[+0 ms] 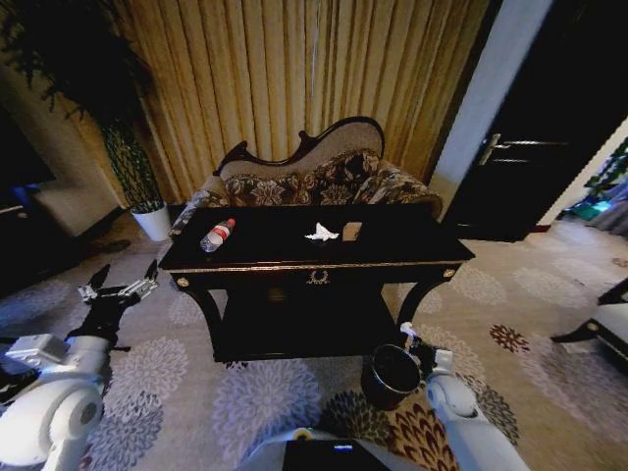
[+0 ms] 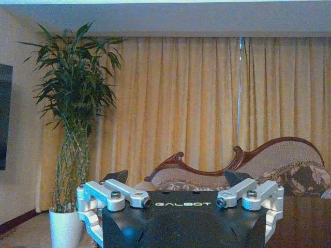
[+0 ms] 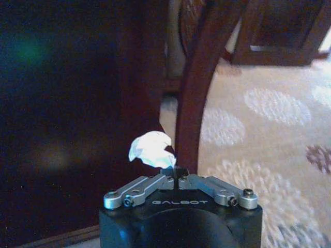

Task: Move to the front of the table and place the trash on the table into the trash bin.

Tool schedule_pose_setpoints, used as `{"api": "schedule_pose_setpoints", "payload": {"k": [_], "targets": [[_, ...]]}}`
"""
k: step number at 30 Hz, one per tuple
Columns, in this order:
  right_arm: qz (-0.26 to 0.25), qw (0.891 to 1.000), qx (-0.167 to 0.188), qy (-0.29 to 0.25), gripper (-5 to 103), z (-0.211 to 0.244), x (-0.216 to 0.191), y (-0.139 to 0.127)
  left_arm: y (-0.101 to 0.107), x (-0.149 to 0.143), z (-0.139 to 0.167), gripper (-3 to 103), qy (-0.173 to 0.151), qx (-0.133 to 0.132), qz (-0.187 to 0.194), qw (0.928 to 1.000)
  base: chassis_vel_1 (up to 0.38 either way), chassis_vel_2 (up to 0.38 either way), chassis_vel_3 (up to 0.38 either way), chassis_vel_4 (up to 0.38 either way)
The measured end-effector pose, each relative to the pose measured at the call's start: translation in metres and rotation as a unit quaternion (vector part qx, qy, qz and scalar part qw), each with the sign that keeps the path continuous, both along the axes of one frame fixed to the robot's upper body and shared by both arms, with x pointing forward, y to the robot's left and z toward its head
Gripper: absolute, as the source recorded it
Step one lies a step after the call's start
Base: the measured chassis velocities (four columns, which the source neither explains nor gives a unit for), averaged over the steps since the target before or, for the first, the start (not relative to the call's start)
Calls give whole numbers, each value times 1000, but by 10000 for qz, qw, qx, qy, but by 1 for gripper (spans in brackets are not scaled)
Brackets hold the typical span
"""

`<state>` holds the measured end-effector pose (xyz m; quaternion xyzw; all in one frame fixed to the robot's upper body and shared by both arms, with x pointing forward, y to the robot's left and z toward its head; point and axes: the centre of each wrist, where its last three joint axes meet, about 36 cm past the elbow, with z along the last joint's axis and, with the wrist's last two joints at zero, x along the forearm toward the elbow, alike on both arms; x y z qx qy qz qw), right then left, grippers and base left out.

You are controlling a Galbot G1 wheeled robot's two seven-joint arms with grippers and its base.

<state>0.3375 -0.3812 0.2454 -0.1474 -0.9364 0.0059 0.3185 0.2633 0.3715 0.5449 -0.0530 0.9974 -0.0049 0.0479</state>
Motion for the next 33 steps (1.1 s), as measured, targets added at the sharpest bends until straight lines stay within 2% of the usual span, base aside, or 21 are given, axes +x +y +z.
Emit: {"api": "schedule_pose_setpoints", "payload": {"k": [9,11,13,14,15,17,18,19,20,22,23,25,28,29,31,32,33], "targets": [[-173,9984,-114,527,0,-36,-5,-12,0,-1,0,100,-8,-1,11,10000,0,0,0,0],[-219,9975,-165,655,7,-44,-10,-16,-1,-2,0,100,-15,-8,9,10000,0,0,0,0],[-236,9974,-173,666,7,-45,-10,-17,-1,-2,0,100,-19,-6,5,10000,0,0,0,0],[-253,9973,-180,659,19,-45,-11,-18,-1,-2,1,100,-27,-3,-2,10000,0,0,0,0],[-260,9974,-184,650,24,-44,-11,-18,-2,-2,1,100,-35,-1,-10,10000,0,0,0,0],[-259,9974,-185,640,24,-44,-11,-18,-2,-2,1,100,-38,-1,-14,10000,0,0,0,0],[-257,9977,-183,603,30,-42,-11,-18,-3,-2,2,100,-49,0,-29,10000,0,0,0,0],[-257,9977,-183,603,30,-42,-11,-18,-3,-2,2,100,-49,0,-29,10000,0,0,0,0],[-260,9978,-176,578,41,-40,-11,-17,-3,-2,2,100,-53,0,-36,10000,0,0,0,0],[-265,9979,-174,567,41,-39,-10,-17,-4,-3,2,100,-56,1,-38,10000,0,0,0,0],[-268,9980,-172,537,51,-38,-10,-17,-4,-3,3,100,-59,6,-41,10000,0,0,0,0],[-266,9981,-171,529,51,-37,-9,-17,-4,-3,3,100,-59,11,-37,10000,0,0,0,0],[-256,9983,-166,492,69,-34,-9,-17,-3,-4,4,100,-74,28,-28,10000,0,0,0,0],[-256,9983,-166,492,69,-34,-9,-17,-3,-4,4,100,-74,28,-28,10000,0,0,0,0],[-270,9983,-154,486,80,-34,-9,-17,-3,-4,3,100,-74,29,-26,10000,0,0,0,0],[-270,9983,-154,486,80,-34,-9,-17,-3,-4,3,100,-74,29,-26,10000,0,0,0,0],[-277,9983,-154,487,85,-34,-9,-18,-3,-4,3,100,-74,31,-29,10000,0,0,0,0]]}}
